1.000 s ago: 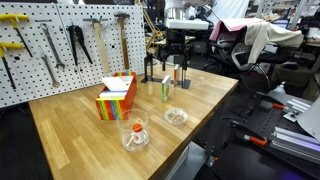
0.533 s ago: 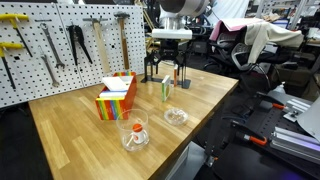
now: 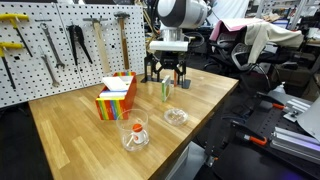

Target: Move the white and green book to the right

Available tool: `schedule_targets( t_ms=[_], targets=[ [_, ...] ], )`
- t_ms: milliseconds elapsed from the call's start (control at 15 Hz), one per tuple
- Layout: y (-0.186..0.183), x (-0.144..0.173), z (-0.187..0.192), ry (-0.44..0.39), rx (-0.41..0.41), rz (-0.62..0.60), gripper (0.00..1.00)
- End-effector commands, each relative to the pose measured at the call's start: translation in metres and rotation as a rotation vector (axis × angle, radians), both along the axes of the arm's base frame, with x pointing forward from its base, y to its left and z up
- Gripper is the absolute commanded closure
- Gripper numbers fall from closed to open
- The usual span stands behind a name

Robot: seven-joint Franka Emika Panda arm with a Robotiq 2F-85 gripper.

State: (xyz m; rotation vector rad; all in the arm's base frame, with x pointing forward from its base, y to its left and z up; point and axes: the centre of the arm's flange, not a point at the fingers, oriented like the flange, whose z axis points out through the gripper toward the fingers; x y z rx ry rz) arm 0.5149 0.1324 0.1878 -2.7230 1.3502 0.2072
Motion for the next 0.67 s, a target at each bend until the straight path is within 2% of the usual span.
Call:
schedule_targets(
  t_ms=[0,67,133,200,600],
  targets=[
    [-0.001,0.009,-0.009,-0.032,-0.017,-0.038,0.00],
    [-0.002,0.010,-0.011,-0.034,-0.020,-0.042,0.00],
    [-0.002,0.011,-0.015,-0.033,-0.022,-0.043,0.09],
    [-0.003,0.011,-0.017,-0.035,-0.026,-0.040,0.27],
    [0.007,0.011,-0.025,-0.031,-0.022,0.001,0.70]
  ],
)
